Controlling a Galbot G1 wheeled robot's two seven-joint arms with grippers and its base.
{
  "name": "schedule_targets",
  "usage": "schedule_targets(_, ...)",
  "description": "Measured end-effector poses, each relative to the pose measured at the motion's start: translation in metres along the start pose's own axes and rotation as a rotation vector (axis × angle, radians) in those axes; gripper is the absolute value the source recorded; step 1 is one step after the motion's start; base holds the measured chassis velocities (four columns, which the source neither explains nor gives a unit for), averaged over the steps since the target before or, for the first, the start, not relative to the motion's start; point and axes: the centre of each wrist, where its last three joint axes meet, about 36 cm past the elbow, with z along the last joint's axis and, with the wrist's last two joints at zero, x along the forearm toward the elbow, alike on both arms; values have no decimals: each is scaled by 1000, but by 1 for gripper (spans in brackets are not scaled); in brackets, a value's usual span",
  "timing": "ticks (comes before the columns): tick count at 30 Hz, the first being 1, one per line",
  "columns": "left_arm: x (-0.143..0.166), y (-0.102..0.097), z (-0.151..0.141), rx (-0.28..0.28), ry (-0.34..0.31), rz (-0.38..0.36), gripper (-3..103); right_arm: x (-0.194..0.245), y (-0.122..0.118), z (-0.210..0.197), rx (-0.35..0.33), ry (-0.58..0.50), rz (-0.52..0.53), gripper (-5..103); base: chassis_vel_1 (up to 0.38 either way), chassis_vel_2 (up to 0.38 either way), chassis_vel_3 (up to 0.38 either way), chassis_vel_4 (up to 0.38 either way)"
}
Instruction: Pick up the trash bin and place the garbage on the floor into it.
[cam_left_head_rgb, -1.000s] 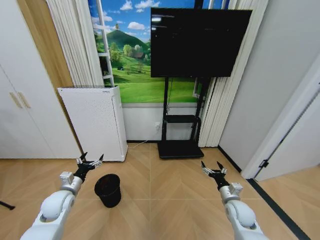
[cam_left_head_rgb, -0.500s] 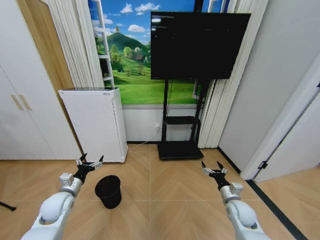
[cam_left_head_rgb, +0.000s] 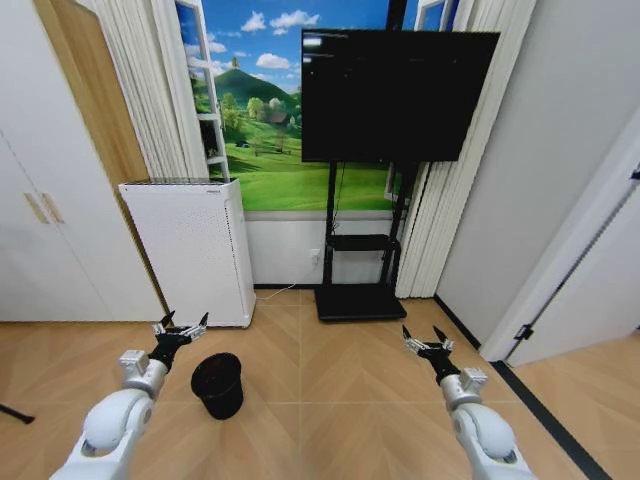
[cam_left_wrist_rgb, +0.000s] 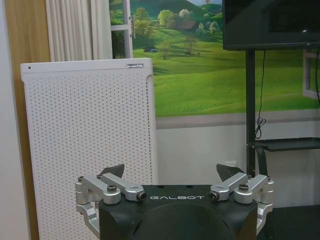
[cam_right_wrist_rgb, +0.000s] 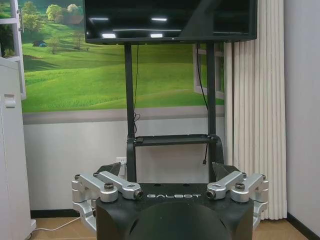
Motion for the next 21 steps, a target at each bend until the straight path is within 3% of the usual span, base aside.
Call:
schedule_targets(10,-5,3,-3,-5,-13,0,100,1,0,3,1,-1,5,100,68,-58,-56,73)
schedule_targets(21,-9,2,2,-4,-1,5,100,-2,-3,16,3,9,6,100,221,-227,-240,230)
